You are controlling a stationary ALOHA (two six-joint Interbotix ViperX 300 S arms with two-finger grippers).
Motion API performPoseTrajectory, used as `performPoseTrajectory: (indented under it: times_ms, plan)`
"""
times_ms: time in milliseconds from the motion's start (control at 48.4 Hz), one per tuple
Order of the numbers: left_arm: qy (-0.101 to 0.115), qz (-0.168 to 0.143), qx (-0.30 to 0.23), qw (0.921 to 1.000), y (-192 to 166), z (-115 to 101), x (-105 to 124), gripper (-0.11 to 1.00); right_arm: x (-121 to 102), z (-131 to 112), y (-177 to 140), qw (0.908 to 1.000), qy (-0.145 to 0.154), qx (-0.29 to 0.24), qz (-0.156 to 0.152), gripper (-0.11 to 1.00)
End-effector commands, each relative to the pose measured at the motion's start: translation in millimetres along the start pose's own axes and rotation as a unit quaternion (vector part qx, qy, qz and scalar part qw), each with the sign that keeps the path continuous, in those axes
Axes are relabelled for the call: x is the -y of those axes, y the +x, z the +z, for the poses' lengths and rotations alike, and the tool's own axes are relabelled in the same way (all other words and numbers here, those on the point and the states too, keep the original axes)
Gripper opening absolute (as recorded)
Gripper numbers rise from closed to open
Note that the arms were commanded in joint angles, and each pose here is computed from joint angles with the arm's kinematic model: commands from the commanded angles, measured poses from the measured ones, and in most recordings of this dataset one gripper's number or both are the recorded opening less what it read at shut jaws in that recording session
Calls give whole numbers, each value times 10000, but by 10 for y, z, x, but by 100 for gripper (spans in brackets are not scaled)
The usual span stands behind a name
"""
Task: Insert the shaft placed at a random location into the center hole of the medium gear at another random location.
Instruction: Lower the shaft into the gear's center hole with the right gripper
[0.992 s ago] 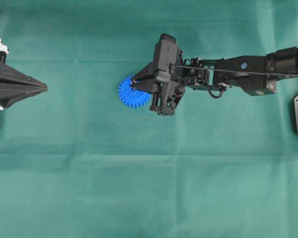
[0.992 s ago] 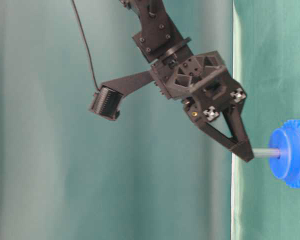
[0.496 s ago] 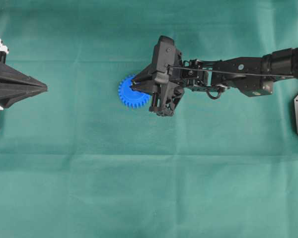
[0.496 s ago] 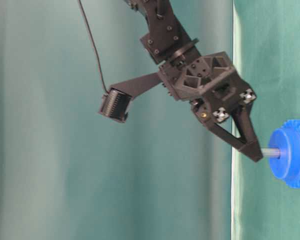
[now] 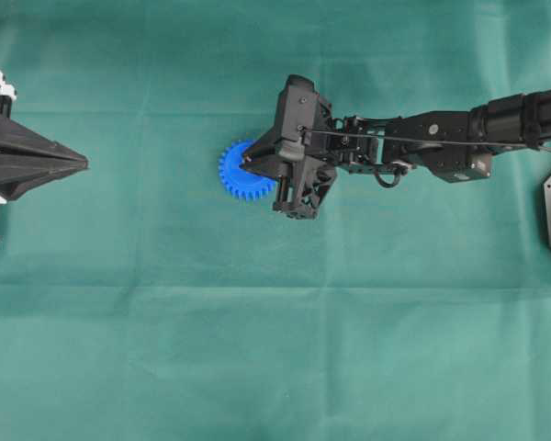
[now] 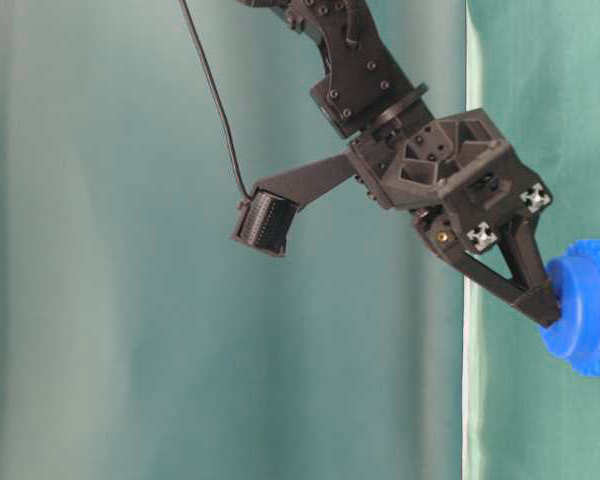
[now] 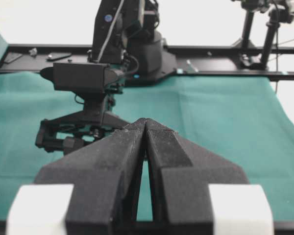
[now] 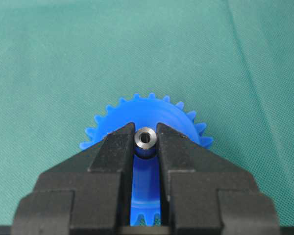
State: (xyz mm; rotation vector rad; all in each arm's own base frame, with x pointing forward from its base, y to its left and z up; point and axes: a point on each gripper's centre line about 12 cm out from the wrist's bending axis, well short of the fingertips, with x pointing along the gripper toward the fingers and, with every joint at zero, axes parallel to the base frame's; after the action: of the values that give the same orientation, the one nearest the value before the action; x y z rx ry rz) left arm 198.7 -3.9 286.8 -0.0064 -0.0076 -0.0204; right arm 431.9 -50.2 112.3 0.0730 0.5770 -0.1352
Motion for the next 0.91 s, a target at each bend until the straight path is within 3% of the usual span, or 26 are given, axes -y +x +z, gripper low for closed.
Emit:
performPoseTrajectory:
  times_ms: [0, 785, 847, 889]
  plan:
    - [8, 13, 92, 10000, 23, 80, -5, 0, -32, 148, -19, 9997, 16, 236, 30, 14]
    - [0, 13, 92, 10000, 24, 84, -5, 0, -33, 138, -24, 9999, 85, 144, 32, 15]
    - [0, 13, 84, 10000, 23, 78, -5, 0, -41, 164, -43, 9998, 67, 175, 45, 21]
    - [0, 13, 77, 10000, 23, 76, -5, 0, -57, 186, -58, 9998, 22, 205, 64, 32]
